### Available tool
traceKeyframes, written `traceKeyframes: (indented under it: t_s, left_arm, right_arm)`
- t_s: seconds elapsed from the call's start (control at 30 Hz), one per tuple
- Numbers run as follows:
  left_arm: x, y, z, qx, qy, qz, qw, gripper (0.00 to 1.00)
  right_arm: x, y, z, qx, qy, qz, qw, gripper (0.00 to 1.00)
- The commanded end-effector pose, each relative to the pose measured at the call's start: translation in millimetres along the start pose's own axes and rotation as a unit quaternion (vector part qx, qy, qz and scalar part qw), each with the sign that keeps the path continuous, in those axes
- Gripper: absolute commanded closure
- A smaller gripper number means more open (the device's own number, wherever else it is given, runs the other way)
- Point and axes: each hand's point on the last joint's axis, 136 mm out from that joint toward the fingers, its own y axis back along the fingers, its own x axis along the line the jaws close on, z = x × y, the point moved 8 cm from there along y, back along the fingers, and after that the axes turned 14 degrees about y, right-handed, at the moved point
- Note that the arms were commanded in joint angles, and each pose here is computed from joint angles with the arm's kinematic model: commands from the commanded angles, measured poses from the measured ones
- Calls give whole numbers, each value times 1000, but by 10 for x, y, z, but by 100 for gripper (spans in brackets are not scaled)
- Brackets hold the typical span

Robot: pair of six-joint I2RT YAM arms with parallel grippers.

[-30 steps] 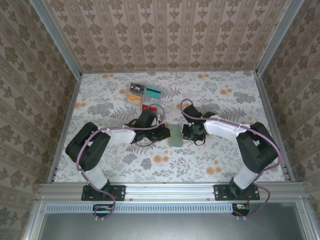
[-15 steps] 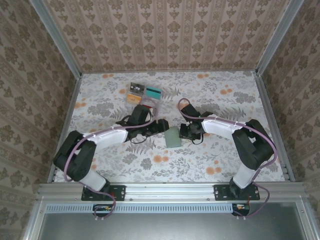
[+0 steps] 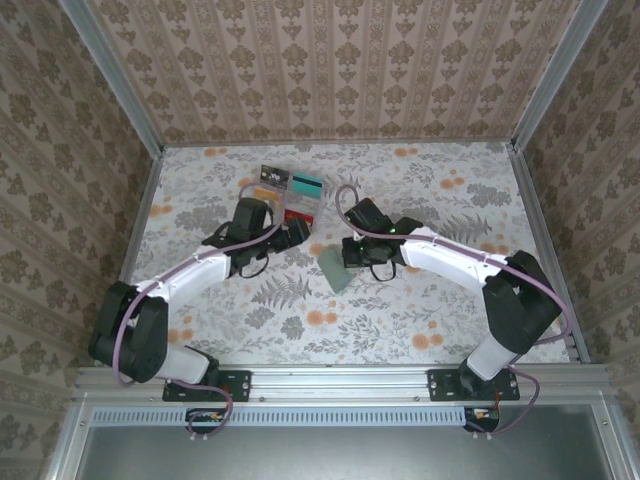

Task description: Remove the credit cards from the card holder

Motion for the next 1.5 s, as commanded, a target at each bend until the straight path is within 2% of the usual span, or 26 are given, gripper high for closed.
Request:
traceKeyframes:
  t_s: [0.0, 0.17, 0.37, 0.5, 0.63, 0.7, 0.83, 0.93, 0.97, 1.13, 1.47]
  left_arm:
    - [40, 167, 159, -41, 32, -1, 999, 0]
    - [127, 284, 211, -60, 48, -6, 997, 0]
    - [188, 252, 148, -32, 53, -7, 998, 0]
    - [164, 144, 68, 11, 56, -24, 998, 1]
    - [6, -36, -34, 91, 80, -75, 990, 1]
    - [-102, -125, -89, 119, 76, -80, 987, 2]
    - [-341, -302, -326, 165, 38, -52, 984, 11]
    - [-338, -469, -457, 178, 50, -23, 983, 31]
    - [-326, -520, -489, 181, 56, -17, 982, 34]
    - [-317, -666, -621, 201, 55, 17, 978, 41]
    - [-217, -706, -731, 227, 39, 64, 971, 48]
  right_arm:
    - [196, 120, 103, -15, 28, 28, 999, 93]
    - [316, 13, 157, -23, 34, 36, 999, 93]
    - [149, -105, 126, -6, 8, -39, 999, 95]
    - [-53, -77, -3, 8, -11, -67, 998, 95]
    - [-282, -82, -134, 18, -36, -87, 995, 96]
    - [-383, -82, -178, 24, -48, -103, 993, 96]
    - [-551, -127, -247, 31, -69, -109, 991, 96]
    - [-653, -190, -300, 40, -85, -105, 990, 96]
    - [-674, -210, -315, 42, -90, -103, 990, 96]
    - [-751, -279, -386, 48, -107, -97, 988, 97]
    - [-815, -384, -470, 51, -124, -86, 987, 97]
